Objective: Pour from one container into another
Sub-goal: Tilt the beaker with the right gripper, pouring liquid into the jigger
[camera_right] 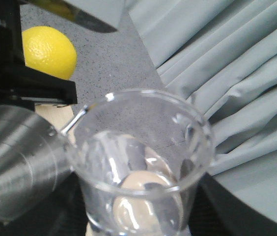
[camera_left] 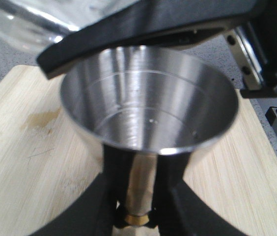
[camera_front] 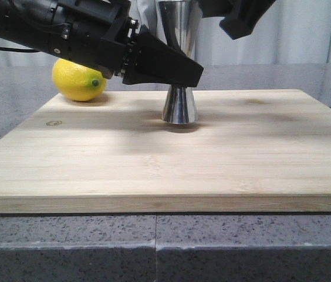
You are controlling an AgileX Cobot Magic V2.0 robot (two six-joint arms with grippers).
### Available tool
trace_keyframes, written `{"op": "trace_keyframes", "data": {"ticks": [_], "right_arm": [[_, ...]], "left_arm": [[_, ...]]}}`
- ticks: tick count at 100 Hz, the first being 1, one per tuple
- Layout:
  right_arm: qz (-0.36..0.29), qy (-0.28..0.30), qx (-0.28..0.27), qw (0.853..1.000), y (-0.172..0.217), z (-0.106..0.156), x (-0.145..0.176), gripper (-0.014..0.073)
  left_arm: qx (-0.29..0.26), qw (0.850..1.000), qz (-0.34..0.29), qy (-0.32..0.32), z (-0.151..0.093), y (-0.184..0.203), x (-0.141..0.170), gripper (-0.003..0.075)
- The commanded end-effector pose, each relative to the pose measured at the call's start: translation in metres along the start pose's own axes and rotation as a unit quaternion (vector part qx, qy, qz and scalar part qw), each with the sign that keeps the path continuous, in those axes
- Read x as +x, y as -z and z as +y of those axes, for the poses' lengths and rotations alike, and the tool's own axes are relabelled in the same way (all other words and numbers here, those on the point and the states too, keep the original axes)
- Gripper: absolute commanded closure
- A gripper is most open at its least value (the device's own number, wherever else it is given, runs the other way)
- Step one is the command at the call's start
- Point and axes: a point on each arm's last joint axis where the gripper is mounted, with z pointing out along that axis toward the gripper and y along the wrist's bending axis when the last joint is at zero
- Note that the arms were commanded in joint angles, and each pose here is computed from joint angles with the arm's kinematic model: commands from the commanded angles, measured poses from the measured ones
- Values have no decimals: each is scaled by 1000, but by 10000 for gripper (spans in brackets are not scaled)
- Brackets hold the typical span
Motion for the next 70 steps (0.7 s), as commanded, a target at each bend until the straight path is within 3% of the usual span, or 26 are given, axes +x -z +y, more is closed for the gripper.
{"op": "trace_keyframes", "data": {"ticks": [1,48,70], "right_arm": [[-53,22,24,998,10,-14,-19,348],[-51,45,30,997,11,-20,-23,348],[-40,88,26,995,11,-21,-22,348]], "left_arm": [[-1,998,-67,-13,-7,6,-36,617],[2,998,-68,-13,-7,6,-36,617],[3,998,-68,-13,-8,6,-36,617]]}}
